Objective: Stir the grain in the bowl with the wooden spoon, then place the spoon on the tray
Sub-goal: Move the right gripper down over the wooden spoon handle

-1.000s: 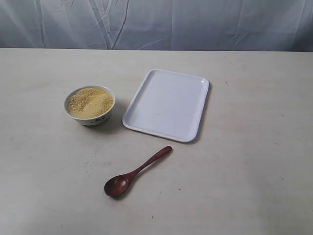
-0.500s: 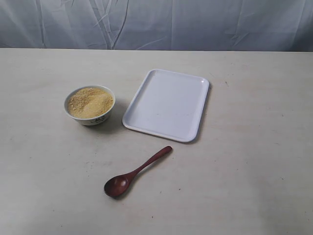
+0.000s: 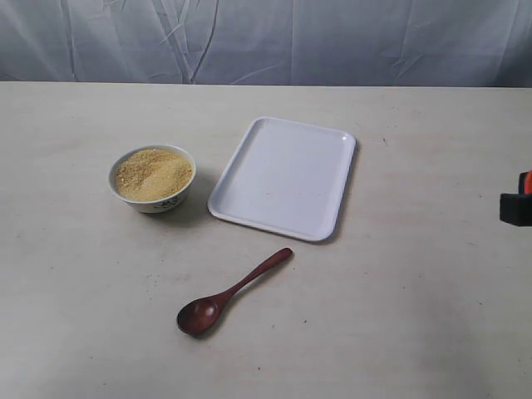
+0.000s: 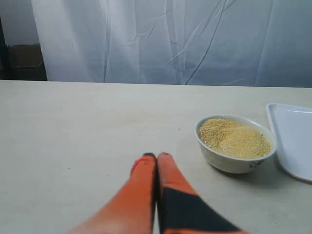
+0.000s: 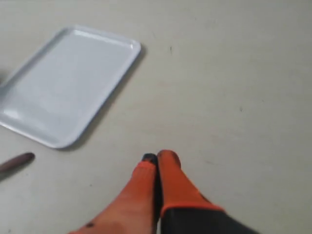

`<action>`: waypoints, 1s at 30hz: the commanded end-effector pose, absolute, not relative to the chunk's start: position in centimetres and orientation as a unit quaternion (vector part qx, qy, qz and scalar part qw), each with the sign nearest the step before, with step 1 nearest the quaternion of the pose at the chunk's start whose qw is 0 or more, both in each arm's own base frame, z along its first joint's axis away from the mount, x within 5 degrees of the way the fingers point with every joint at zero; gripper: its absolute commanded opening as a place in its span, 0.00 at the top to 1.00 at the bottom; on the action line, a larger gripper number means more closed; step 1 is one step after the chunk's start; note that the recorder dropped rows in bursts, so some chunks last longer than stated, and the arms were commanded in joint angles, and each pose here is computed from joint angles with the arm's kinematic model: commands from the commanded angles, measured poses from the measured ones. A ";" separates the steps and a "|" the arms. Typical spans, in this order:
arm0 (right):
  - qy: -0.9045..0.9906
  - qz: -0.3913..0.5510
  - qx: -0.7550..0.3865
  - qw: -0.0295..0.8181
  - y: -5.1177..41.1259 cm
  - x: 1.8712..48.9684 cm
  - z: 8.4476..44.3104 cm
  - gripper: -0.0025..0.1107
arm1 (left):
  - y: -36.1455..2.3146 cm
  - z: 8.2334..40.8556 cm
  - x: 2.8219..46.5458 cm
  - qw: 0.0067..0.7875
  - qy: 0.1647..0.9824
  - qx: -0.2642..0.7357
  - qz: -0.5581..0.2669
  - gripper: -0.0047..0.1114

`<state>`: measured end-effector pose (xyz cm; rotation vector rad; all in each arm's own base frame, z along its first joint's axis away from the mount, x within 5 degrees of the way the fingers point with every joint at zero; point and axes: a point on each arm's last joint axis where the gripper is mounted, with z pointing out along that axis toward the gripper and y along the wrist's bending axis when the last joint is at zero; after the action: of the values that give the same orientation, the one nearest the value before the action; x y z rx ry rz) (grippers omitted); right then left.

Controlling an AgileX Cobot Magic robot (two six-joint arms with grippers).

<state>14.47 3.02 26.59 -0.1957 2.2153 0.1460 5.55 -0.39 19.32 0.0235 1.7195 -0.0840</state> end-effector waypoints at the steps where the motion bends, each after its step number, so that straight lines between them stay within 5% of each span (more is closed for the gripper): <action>1: 0.929 0.046 -0.144 0.338 4.2 18.4 26.4 0.99 | -0.4 19.3 5.5 0.656 0.754 0.010 -0.037 0.96; 11: 0.927 0.085 -0.318 0.180 11.3 23.8 23.9 0.99 | -0.4 19.3 5.5 0.656 0.754 0.010 -0.037 0.96; 25: 0.666 0.058 -0.728 0.151 24.1 25.5 20.2 0.98 | -0.4 19.3 5.5 0.656 0.754 0.010 -0.037 0.96; 30: 0.610 0.029 -0.780 0.139 25.9 26.0 18.8 0.95 | -0.4 19.3 5.5 0.656 0.754 0.010 -0.037 0.96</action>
<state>25.55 25.30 19.21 -2.1778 1.8440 0.1336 5.56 -0.39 19.34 0.0234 1.7175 -0.0841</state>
